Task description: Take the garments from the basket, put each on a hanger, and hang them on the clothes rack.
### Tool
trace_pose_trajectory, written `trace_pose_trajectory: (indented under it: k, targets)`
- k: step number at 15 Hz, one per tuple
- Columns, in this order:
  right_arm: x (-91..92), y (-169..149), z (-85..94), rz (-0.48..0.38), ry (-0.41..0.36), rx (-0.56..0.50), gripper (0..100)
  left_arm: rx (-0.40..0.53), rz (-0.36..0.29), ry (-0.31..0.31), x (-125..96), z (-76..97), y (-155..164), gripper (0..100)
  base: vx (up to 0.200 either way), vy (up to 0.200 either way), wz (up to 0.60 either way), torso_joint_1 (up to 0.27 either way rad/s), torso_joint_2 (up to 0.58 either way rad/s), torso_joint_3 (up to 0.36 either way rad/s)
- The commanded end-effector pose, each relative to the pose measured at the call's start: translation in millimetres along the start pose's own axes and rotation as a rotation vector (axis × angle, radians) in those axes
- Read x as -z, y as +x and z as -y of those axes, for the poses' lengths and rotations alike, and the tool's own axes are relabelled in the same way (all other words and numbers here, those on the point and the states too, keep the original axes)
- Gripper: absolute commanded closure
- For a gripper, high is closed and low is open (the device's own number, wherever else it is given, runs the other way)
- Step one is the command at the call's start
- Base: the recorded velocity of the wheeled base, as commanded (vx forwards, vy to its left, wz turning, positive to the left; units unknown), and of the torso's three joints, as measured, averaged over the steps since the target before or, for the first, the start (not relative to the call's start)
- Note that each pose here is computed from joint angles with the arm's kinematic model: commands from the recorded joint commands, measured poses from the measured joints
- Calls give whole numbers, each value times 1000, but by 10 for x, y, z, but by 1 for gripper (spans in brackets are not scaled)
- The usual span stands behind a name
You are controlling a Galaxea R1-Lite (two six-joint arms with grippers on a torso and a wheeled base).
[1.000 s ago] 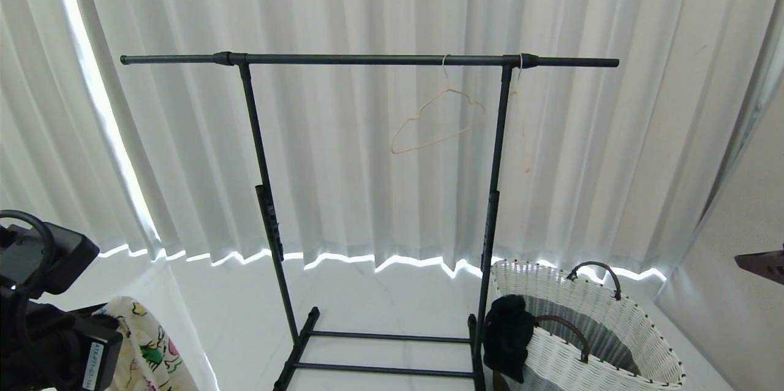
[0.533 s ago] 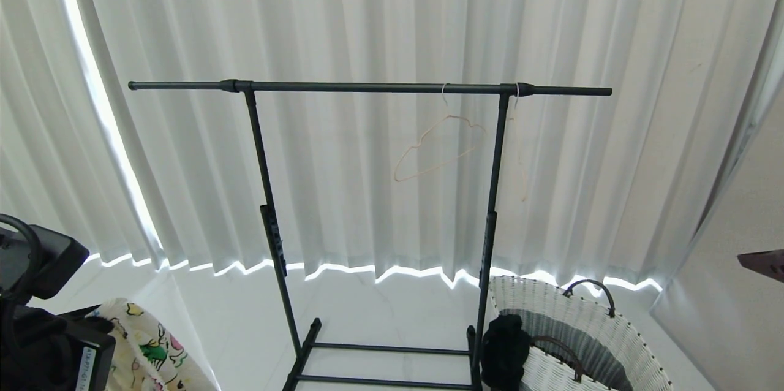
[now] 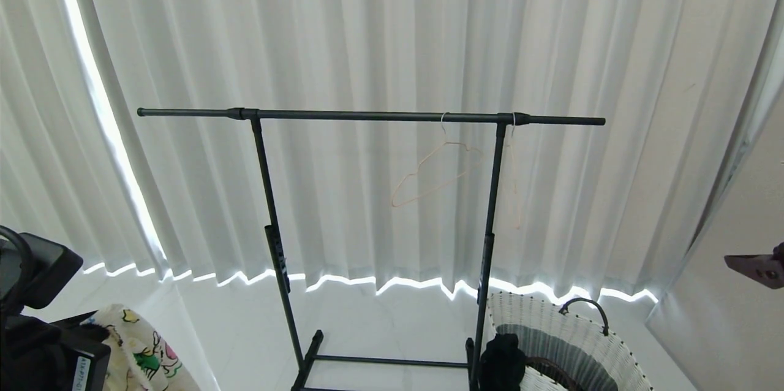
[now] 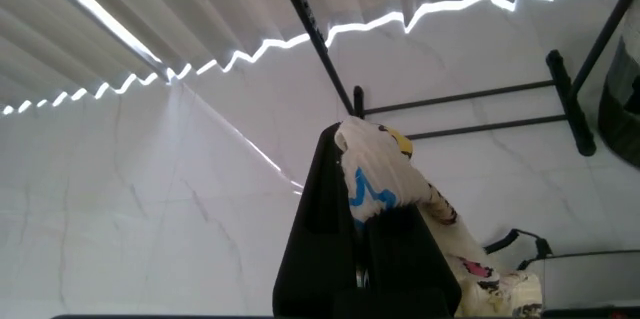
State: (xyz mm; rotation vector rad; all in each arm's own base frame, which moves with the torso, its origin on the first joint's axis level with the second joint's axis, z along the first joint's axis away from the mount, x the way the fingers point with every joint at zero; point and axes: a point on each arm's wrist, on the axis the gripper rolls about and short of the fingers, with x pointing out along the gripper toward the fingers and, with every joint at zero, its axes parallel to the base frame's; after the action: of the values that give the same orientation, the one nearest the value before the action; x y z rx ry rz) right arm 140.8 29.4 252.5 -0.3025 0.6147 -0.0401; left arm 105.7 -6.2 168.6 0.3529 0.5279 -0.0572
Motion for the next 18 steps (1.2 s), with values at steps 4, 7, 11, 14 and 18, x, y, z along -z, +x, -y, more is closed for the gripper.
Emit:
trace_pose_trajectory:
  k: [4,7,11,14,18]
  targets:
    - [49,-13,-9,6,2,-30,0,1,0,-4,1,1,1,100,0,200,0,56,-109,-61]
    - [45,-13,0,8,10,-29,0,2,-2,-3,5,2,2,100,0,0,0,0,0,0]
    - [-30,83,69,66,68,-50,0,2,2,2,-8,0,2,100,0,0,0,0,0,0]
    - [-134,162,84,158,94,-91,0,1,27,6,-83,-17,-14,100,133,0,0,2,2,2]
    - [-191,232,66,189,95,-131,0,-2,30,6,-79,-16,-22,100,200,0,0,2,1,5]
